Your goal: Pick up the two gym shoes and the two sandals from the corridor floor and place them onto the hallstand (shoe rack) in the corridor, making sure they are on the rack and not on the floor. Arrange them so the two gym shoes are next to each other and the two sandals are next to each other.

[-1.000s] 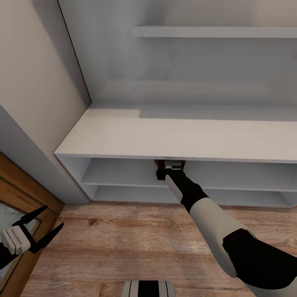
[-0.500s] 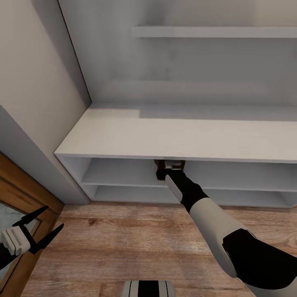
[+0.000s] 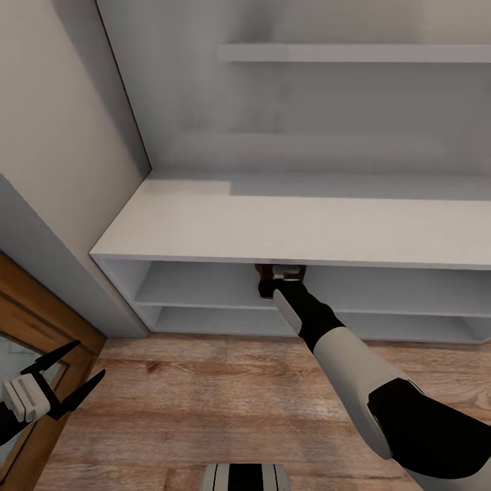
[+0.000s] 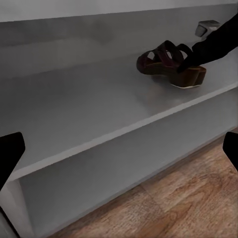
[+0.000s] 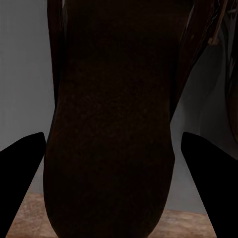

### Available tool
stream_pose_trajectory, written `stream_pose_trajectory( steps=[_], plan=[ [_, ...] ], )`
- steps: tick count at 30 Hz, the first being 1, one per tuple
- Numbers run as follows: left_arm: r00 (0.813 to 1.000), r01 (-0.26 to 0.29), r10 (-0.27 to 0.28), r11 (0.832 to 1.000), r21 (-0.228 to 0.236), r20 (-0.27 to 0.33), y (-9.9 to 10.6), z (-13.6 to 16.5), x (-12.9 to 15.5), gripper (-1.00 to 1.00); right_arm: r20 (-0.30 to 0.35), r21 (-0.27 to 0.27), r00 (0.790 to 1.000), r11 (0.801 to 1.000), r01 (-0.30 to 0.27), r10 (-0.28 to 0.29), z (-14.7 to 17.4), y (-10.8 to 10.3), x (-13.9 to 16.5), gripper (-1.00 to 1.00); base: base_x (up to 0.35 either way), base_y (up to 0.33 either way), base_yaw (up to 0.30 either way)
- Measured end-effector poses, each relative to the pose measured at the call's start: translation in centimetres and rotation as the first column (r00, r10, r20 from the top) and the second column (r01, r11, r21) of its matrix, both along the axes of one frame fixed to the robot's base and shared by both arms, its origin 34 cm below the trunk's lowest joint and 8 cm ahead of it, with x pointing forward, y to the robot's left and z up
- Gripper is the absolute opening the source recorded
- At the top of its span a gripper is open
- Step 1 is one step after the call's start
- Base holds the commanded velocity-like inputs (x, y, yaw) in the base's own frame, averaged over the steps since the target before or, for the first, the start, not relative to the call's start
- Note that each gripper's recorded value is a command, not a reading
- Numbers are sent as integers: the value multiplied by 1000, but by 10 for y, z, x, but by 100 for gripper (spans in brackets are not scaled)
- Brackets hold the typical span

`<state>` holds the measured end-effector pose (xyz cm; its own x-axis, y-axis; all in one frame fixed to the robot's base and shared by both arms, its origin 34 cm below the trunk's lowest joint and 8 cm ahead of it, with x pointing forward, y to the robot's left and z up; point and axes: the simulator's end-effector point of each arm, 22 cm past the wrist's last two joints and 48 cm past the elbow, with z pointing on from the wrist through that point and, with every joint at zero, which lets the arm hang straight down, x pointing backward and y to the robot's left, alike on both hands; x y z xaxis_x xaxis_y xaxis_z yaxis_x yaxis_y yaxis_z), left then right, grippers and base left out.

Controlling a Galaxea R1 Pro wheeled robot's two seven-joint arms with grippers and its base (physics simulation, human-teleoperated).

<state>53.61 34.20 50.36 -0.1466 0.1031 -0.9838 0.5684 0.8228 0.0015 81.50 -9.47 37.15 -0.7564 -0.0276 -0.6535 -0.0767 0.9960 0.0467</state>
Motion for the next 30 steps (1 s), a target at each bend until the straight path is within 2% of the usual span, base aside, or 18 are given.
stream_pose_trajectory(
  steps=[2,3,30],
  plan=[
    [1000,0,0,1000,0,0,0,0,0,100,0,0,1000,1000,0,0,0,0,0,-100,0,0,0],
    [1000,0,0,1000,0,0,0,0,0,100,0,0,1000,1000,0,0,0,0,0,100,0,0,0],
    [1000,0,0,1000,0,0,0,0,0,100,0,0,1000,1000,-1,1,0,0,0,100,0,0,0]
  ],
)
